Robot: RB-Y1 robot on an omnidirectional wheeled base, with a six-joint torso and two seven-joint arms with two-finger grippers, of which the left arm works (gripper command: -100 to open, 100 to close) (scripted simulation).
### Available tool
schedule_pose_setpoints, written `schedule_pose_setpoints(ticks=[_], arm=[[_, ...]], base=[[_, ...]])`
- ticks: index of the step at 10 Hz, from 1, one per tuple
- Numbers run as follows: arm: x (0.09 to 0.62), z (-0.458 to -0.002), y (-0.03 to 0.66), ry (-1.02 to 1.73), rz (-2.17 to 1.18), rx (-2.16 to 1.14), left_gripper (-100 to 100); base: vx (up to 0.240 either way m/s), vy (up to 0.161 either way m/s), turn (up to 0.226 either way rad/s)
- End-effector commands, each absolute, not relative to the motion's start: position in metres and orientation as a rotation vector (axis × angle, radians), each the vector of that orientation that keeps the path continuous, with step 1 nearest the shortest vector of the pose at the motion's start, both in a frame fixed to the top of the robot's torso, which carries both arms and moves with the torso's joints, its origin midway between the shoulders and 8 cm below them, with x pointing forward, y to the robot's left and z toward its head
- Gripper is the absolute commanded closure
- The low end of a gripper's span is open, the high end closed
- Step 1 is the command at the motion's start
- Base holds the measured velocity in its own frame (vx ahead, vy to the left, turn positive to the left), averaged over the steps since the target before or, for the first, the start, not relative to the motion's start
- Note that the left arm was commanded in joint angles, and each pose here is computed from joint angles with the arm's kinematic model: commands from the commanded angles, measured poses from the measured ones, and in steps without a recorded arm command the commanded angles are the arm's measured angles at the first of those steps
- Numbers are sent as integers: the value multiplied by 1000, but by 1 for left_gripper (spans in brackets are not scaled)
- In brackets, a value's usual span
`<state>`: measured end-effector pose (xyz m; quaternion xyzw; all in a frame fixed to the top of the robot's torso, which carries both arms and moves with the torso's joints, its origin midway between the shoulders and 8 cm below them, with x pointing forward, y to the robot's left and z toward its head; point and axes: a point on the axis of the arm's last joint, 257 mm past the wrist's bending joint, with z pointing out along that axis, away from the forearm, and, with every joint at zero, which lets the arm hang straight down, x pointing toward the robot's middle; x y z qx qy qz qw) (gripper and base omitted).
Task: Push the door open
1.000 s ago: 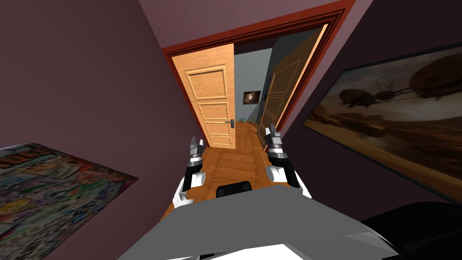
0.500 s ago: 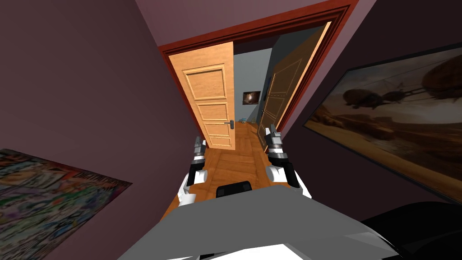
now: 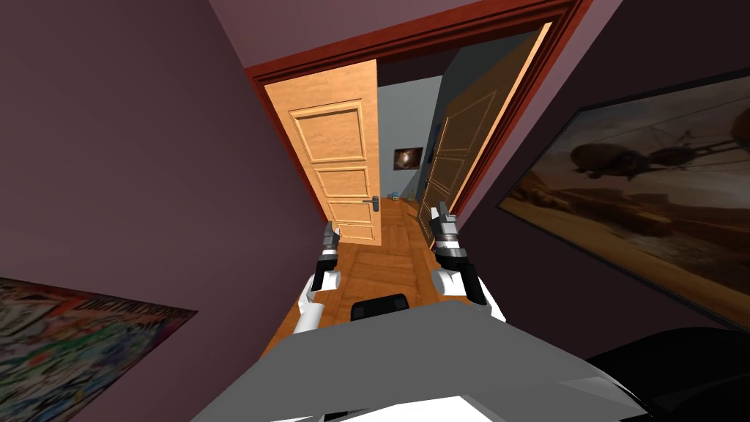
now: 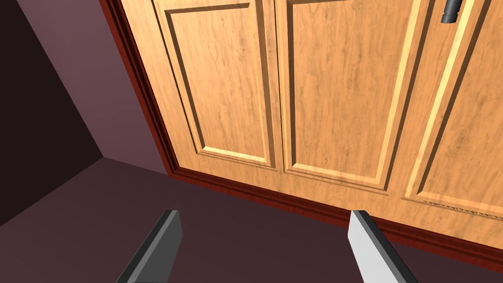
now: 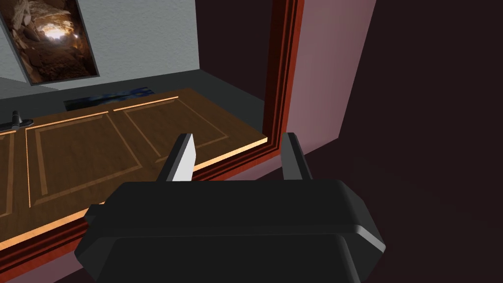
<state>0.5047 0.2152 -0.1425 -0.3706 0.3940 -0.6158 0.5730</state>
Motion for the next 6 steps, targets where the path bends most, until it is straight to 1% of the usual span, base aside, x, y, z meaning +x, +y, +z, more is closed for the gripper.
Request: schedule_pose_setpoints(ticks=[1,4,6], arm=[[515,-152,210,948,-1443,-882,-100],[527,-167,203,985,-1438,-904,-100],[538,-179,196,1016,-1436,-919,-100]], base=[[98,-33,-7],[64,-23,-7],[96,-30,-9]])
